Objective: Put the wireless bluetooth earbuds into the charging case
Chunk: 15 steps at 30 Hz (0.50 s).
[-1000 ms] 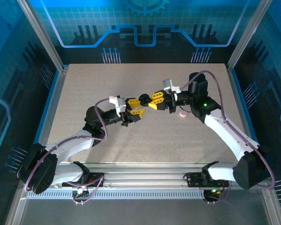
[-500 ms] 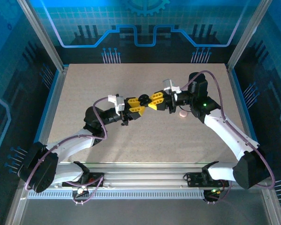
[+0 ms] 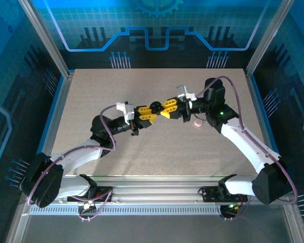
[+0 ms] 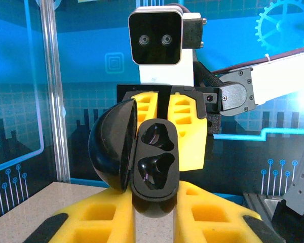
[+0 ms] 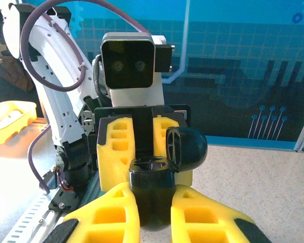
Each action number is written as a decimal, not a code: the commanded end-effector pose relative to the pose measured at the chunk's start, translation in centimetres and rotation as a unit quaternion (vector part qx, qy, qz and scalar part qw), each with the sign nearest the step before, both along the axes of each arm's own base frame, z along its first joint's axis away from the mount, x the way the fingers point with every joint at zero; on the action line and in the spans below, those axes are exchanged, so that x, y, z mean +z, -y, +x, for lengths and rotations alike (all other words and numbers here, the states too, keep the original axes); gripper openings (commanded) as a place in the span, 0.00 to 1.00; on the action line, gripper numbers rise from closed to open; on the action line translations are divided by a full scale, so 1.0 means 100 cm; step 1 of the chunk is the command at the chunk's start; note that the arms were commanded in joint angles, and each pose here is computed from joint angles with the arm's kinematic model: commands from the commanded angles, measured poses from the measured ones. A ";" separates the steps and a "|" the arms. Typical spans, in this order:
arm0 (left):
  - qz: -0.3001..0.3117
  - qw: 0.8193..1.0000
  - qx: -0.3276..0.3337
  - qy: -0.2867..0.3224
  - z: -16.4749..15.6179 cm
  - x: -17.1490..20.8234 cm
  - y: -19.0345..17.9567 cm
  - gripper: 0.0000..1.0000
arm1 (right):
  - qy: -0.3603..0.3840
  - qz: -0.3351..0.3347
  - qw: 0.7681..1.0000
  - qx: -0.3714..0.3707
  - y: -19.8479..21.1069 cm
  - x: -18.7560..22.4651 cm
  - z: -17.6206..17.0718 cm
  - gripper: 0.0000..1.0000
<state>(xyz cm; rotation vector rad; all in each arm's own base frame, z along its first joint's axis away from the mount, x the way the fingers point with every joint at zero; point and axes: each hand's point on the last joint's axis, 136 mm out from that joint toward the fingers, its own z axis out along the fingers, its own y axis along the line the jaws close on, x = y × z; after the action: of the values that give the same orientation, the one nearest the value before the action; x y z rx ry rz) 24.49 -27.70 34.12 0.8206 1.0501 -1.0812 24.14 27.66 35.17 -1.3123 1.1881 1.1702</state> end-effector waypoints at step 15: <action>0.136 0.990 -0.005 0.024 -0.024 -0.019 0.003 0.11 | 0.015 -0.093 0.995 -0.044 0.021 -0.020 -0.008 0.33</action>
<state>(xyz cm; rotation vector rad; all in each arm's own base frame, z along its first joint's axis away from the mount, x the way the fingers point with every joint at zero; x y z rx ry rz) 23.42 -27.71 32.35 0.9511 1.1765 -0.9643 23.43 26.51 33.32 -1.3564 1.3069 1.0704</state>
